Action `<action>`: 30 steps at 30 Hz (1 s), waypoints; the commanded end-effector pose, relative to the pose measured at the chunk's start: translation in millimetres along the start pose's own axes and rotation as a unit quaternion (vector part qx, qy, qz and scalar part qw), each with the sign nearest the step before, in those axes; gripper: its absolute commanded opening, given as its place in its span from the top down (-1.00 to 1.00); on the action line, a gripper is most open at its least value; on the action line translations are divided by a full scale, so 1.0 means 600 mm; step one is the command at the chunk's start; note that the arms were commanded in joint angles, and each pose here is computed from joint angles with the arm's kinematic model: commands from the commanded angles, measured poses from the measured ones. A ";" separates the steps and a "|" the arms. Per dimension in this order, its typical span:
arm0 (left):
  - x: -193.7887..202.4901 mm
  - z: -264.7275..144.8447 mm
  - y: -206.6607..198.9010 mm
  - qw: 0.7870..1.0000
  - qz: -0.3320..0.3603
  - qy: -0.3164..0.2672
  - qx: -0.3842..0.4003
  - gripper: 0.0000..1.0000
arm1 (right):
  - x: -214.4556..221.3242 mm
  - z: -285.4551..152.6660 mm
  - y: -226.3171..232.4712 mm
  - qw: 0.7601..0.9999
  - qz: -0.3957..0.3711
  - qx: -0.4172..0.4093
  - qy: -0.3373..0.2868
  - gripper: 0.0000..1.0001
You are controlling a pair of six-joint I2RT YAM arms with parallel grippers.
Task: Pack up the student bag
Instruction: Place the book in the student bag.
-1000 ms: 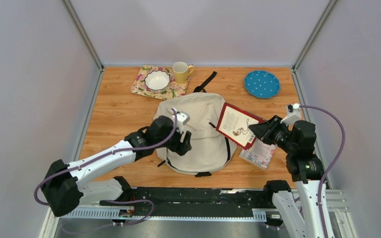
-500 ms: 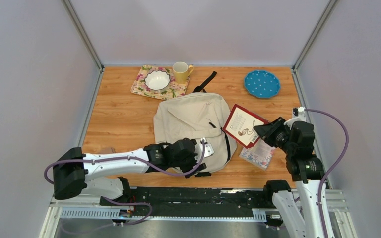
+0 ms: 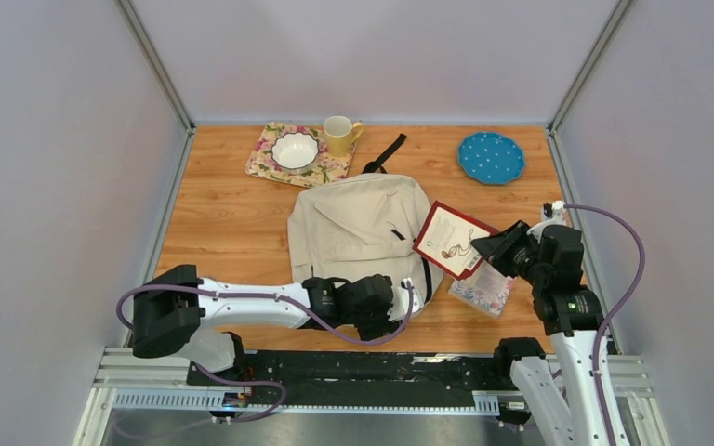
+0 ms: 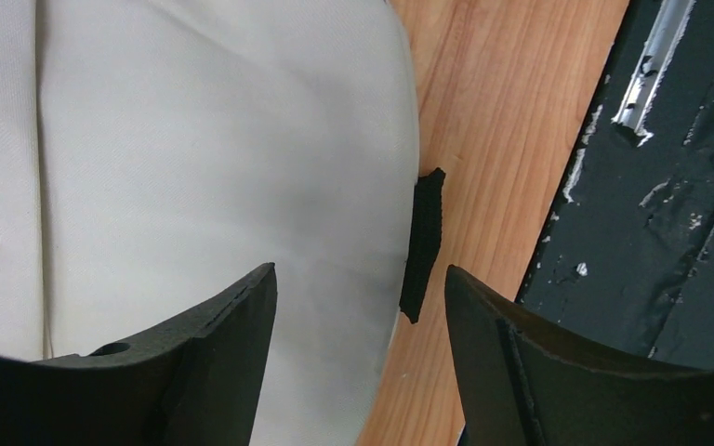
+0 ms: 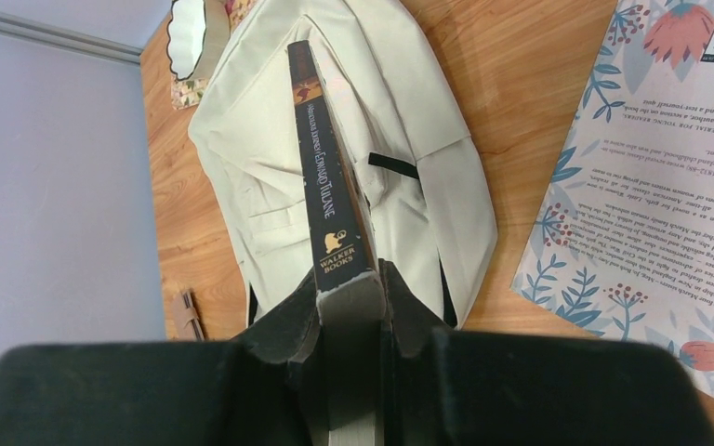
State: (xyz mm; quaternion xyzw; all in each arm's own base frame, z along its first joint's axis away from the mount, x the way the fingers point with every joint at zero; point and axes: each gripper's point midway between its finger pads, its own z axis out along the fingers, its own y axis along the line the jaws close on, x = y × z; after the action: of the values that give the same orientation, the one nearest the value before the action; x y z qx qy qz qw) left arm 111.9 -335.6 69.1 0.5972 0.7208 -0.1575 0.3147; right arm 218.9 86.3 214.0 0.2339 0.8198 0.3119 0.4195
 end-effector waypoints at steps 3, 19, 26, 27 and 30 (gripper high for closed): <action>-0.027 0.003 0.019 0.999 0.002 -0.015 -0.035 -0.27 | -0.020 -0.001 0.033 0.999 -0.005 -0.042 -0.021 1.00; -0.025 0.017 0.005 1.000 -0.006 0.002 -0.014 0.15 | -0.006 0.004 0.029 0.999 -0.001 -0.046 -0.003 1.00; -0.022 0.023 0.001 1.000 -0.009 0.011 -0.008 0.64 | -0.007 0.004 0.034 0.999 -0.002 -0.050 -0.001 1.00; -0.024 0.023 0.001 1.000 -0.011 0.010 -0.009 0.73 | -0.008 0.004 0.033 0.999 -0.002 -0.049 -0.001 1.00; -0.030 0.020 0.015 0.999 -0.014 0.008 -0.032 1.00 | -0.012 -0.001 0.031 0.999 -0.007 -0.040 -0.008 1.00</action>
State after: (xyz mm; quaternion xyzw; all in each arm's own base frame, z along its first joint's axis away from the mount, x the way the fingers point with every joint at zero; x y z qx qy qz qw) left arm 117.4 -339.3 53.6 0.5913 0.7383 -0.1303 0.2972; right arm 218.2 92.9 208.2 0.2272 0.8244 0.3258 0.4032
